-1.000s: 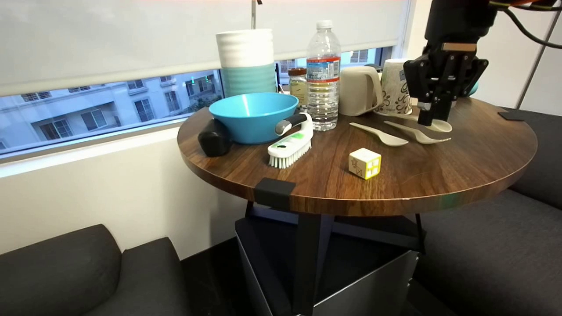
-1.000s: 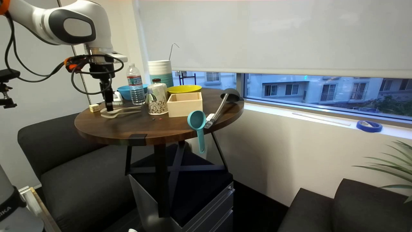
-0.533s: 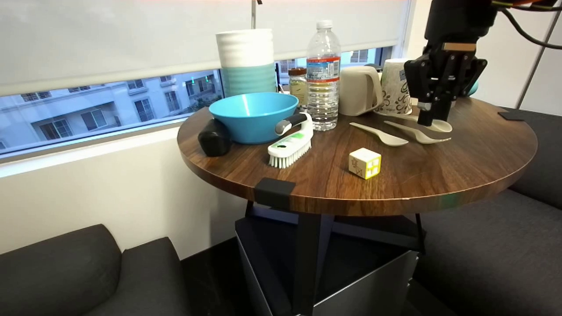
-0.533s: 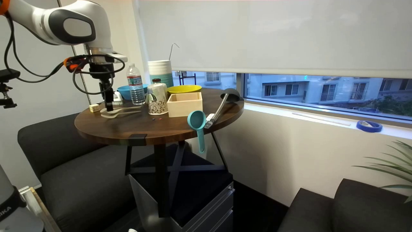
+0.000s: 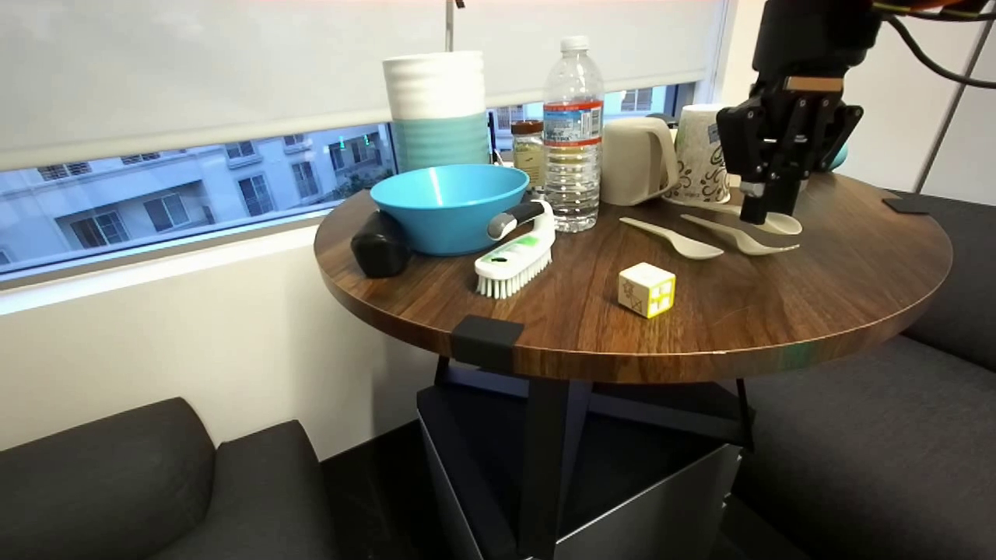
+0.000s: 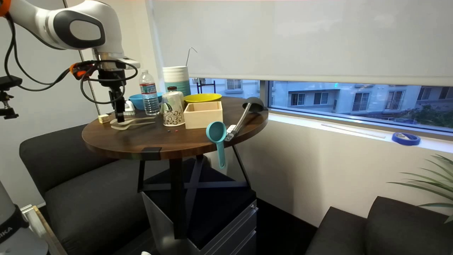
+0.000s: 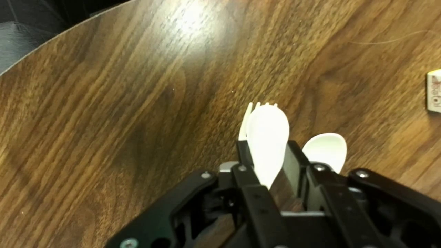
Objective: Rearrange the wooden cutlery
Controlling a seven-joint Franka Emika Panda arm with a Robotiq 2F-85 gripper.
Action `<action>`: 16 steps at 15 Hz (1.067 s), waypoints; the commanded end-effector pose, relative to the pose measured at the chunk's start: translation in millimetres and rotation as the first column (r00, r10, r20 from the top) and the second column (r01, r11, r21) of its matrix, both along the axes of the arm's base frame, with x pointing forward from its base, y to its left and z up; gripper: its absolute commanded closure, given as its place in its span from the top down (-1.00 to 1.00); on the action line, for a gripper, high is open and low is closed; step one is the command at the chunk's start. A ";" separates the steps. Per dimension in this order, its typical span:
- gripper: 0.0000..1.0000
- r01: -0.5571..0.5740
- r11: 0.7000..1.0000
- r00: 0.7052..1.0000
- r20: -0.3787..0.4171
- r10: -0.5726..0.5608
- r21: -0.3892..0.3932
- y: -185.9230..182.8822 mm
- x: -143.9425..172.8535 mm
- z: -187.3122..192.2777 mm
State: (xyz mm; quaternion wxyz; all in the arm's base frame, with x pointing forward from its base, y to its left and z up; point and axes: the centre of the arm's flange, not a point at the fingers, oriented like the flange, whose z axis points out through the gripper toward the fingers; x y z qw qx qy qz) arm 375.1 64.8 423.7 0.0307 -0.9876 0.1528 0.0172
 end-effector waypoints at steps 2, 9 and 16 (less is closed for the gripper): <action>0.13 -0.007 0.999 1.000 0.010 0.007 0.034 1.5 -5.5 -1.4; 0.98 -0.007 0.999 1.000 0.017 0.007 0.032 1.4 -5.4 1.3; 1.00 -0.003 1.000 0.999 0.052 0.002 0.026 9.9 2.3 19.3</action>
